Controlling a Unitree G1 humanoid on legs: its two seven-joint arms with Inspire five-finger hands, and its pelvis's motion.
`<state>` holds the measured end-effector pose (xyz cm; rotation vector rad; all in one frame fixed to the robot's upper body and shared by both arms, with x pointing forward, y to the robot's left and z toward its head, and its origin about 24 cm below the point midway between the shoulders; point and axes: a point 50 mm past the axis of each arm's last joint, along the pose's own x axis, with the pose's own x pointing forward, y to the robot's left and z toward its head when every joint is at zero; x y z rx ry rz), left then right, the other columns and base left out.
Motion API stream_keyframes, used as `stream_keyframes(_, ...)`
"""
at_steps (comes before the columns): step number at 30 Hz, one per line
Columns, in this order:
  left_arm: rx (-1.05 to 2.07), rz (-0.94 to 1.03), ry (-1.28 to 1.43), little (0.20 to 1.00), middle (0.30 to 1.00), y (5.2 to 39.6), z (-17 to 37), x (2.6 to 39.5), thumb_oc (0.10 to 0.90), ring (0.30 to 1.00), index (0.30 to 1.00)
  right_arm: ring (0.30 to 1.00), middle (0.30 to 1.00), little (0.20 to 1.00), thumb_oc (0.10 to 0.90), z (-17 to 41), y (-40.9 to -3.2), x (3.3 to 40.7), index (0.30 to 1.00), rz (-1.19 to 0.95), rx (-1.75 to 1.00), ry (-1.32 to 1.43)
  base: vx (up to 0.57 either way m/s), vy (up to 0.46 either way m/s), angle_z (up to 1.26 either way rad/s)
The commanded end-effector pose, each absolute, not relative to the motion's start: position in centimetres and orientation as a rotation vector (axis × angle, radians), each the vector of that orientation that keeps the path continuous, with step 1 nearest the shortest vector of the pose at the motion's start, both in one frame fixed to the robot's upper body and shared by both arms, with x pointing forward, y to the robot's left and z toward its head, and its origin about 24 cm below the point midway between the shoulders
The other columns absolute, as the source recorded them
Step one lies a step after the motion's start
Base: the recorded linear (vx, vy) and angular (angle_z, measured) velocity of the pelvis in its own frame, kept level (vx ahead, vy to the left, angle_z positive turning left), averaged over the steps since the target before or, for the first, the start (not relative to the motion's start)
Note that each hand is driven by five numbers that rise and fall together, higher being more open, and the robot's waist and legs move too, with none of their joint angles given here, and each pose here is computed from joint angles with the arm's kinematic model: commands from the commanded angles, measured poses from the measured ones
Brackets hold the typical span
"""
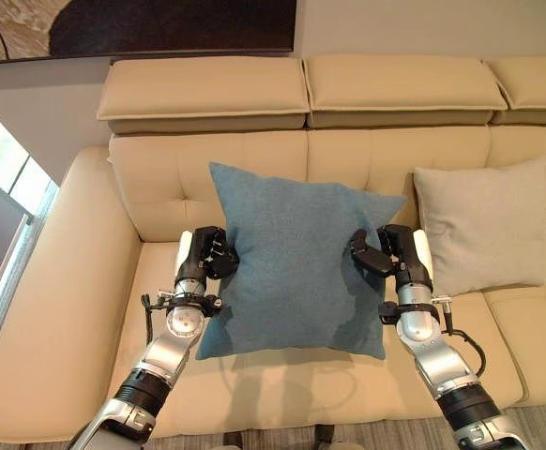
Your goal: Pick up all the scattered cushions and arrange them neatly on the sofa.
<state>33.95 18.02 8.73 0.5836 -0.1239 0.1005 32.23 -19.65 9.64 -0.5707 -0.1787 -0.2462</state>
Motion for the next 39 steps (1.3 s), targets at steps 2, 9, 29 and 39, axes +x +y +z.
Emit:
stream_keyframes(2,0.748,0.128,-0.643,0.300,0.300,14.3,22.0,37.5,0.400,0.300,0.300,0.300,0.300,0.300,0.400,23.3,-15.5,35.1,0.300,-0.313,-0.531,-0.736,-0.17,-0.018,0.27)
stream_keyframes(9,0.894,0.305,-0.877,0.300,0.300,13.7,31.2,38.5,0.400,0.300,0.300,0.300,0.300,0.300,0.400,33.0,-13.7,35.3,0.300,-0.428,-0.589,-1.023,-0.11,0.023,0.14)
stream_keyframes(29,0.732,0.487,-0.313,0.900,0.900,18.2,20.3,41.6,0.800,0.900,0.900,0.900,0.900,0.900,0.800,28.0,-14.9,37.9,0.900,-0.610,-0.578,-0.810,-0.02,0.028,-0.06)
stream_keyframes(39,0.302,0.475,-0.439,0.900,0.900,19.9,20.8,39.4,0.800,0.900,0.900,0.900,0.900,0.900,0.800,23.2,-20.9,35.6,0.900,-0.707,-0.336,-0.697,0.02,0.008,-0.03)
